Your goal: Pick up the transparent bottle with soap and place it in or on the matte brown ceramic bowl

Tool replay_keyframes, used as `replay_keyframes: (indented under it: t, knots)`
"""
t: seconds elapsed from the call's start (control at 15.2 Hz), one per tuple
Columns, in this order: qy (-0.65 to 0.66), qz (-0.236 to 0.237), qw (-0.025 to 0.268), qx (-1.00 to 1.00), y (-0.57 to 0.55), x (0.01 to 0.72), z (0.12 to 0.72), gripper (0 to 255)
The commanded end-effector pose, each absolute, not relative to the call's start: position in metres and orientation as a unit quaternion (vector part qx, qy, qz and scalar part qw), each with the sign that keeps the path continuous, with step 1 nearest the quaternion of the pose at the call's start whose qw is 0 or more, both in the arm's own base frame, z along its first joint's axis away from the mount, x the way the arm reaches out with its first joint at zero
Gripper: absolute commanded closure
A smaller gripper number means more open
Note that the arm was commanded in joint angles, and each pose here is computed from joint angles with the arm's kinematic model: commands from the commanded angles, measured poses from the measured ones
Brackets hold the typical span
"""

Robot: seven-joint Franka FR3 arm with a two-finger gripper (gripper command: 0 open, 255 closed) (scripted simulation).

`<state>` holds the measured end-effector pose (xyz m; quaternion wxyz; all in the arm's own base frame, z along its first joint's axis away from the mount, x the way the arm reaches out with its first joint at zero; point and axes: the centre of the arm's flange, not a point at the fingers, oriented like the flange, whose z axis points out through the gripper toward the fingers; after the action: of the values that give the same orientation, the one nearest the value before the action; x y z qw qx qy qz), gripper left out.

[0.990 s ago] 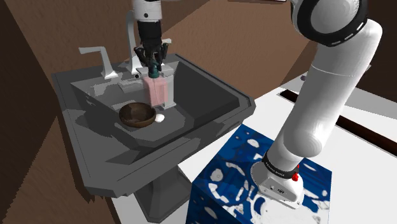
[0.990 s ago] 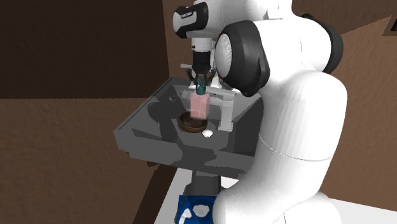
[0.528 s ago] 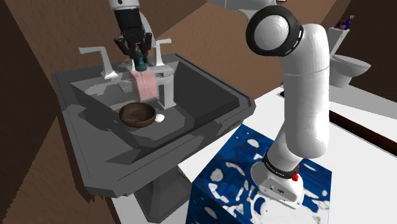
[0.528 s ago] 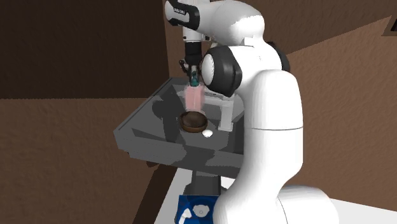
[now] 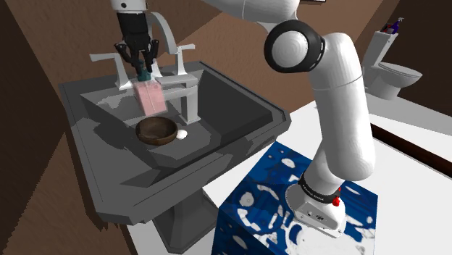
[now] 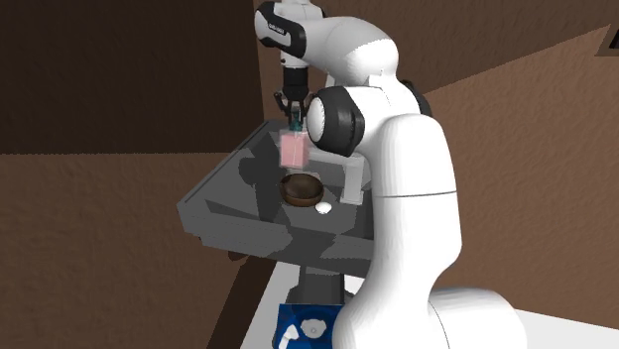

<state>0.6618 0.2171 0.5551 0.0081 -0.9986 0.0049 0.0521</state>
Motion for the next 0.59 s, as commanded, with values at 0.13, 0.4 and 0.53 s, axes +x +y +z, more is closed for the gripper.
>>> replay_keyframes:
  t: [0.13, 0.4, 0.53]
  knots:
    - [0.005, 0.051, 0.008, -0.999, 0.217, 0.661, 0.534, 255]
    - [0.005, 0.051, 0.008, -0.999, 0.217, 0.661, 0.513, 255]
    - [0.005, 0.051, 0.008, -0.999, 0.217, 0.661, 0.502, 255]
